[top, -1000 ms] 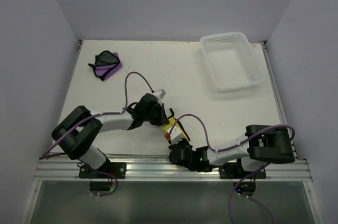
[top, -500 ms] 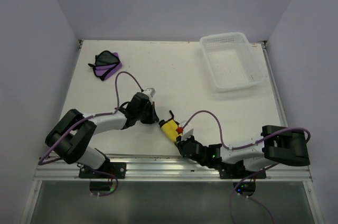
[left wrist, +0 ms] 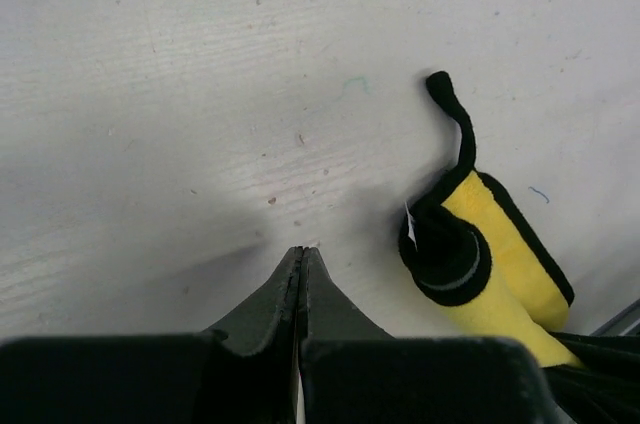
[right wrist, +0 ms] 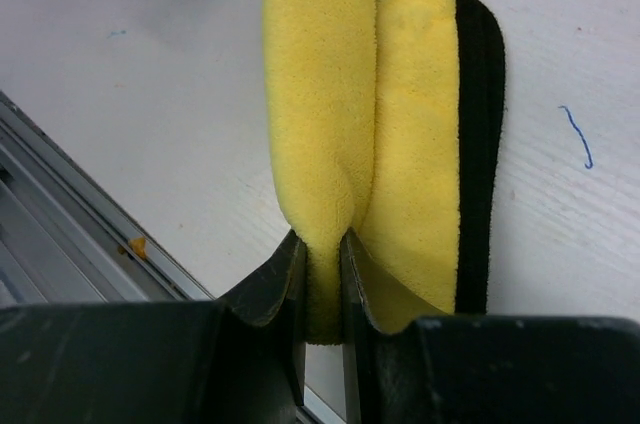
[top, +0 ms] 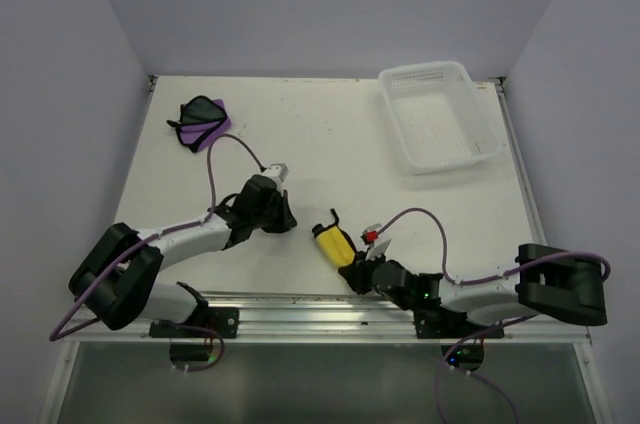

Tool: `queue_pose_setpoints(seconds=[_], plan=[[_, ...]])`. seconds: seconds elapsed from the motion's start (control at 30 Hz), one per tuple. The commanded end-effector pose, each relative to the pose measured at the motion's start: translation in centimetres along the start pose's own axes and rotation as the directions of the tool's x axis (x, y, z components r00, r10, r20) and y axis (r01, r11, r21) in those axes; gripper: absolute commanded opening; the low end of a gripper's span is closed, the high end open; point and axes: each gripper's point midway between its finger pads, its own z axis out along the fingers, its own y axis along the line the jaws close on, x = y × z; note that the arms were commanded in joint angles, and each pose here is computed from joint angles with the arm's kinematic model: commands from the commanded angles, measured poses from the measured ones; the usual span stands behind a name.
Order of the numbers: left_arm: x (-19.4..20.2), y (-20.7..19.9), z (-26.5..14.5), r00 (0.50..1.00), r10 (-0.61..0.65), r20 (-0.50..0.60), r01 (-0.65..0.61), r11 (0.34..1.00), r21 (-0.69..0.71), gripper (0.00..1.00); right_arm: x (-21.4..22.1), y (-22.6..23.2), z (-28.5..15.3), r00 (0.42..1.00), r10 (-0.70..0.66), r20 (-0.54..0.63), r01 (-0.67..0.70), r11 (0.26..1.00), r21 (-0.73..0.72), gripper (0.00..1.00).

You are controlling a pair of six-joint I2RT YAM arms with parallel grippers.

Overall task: Roll the towels
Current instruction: Roll the towel

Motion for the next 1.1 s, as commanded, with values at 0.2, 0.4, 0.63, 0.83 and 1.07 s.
queue_pose_setpoints(seconds=[0.2, 0.4, 0.63, 0.83, 1.07], plan=[[-2.5, -1.5, -2.0, 0.991, 0.01, 0.134, -0.02, 0.997, 0.08, 0.0, 0.3, -3.1, -0.7, 0.96, 0.279, -0.003, -0.279, 0.959, 0.047, 0.0], [-2.8, -2.2, -2.1, 0.989, 0.016, 0.145, -0.033, 0.993, 0.114, 0.0, 0.3, -3.5, -0.2, 0.903, 0.428, -0.038, -0.426, 0.904, 0.042, 0.0], [-3.3, -3.4, -2.4, 0.988, 0.019, 0.153, -0.044, 0.985, 0.165, 0.0, 1.9, -3.6, 0.3, 0.808, 0.571, -0.144, -0.571, 0.82, 0.044, 0.0], [-3.8, -5.0, -3.2, 0.983, 0.026, 0.182, -0.068, 0.971, 0.229, 0.0, 0.8, -1.3, 1.6, 0.739, 0.648, -0.186, -0.669, 0.739, -0.084, 0.0], [-4.0, -5.0, -3.6, 0.98, 0.045, 0.193, -0.089, 0.971, 0.222, 0.0, 2.3, 0.5, 3.3, 0.721, 0.632, -0.284, -0.682, 0.72, -0.127, 0.0]])
